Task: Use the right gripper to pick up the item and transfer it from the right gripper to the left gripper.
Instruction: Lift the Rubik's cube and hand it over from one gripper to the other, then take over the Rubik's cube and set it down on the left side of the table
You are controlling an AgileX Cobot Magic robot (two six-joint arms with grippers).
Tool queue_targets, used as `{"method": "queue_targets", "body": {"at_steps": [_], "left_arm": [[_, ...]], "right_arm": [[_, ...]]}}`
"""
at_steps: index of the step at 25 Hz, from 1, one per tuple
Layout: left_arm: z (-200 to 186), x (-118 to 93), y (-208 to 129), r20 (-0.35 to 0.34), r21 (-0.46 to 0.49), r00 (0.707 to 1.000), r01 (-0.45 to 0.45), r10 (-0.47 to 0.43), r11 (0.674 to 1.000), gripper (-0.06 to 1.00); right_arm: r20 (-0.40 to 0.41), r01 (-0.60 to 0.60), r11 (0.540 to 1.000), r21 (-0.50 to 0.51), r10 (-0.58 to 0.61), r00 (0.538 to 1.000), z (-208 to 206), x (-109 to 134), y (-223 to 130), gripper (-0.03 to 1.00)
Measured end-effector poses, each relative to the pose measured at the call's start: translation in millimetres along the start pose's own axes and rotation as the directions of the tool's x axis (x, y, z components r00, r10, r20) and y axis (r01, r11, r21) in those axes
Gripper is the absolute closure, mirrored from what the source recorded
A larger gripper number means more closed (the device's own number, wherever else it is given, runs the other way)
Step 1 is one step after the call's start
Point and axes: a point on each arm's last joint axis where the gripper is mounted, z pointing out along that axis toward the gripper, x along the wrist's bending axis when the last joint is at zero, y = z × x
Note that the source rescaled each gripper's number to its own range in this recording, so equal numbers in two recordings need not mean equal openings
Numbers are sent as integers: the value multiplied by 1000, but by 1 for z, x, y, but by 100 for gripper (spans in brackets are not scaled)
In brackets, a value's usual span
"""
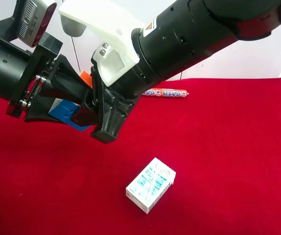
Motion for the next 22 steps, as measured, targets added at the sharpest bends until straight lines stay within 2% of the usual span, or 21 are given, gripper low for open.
{"method": "queue_targets", "body": {"at_steps": [1,3,4,6,9,14,19,22], "left_arm": [[0,0,0,1,3,1000,-2,2,1000,94],[0,0,-1,1,6,1000,-3,3,1000,94],[0,0,-1,2,7,1000,-2,2,1000,94],[0,0,-1,2,7,1000,-2,2,1000,94],[0,0,-1,2,7,1000,-2,2,1000,94],[0,0,-1,2,7,1000,-2,2,1000,94],[0,0,0,1,5,1000,-2,2,1000,94],[0,0,0,1,3,1000,-2,2,1000,94]], "right_arm": [[0,-1,1000,-2,1,1000,0,0,0,84],[2,-5,1000,-6,5,1000,0,0,1,36],[2,-4,1000,-6,4,1000,0,0,1,20],[2,-4,1000,-5,4,1000,0,0,1,5],[-3,-3,1000,-2,3,1000,-1,0,0,-1],[-15,-28,998,51,29,999,-20,5,0,-3],[4,-105,982,156,105,994,-62,13,-5,-3],[27,-176,952,251,175,984,-87,20,-12,-3]]}}
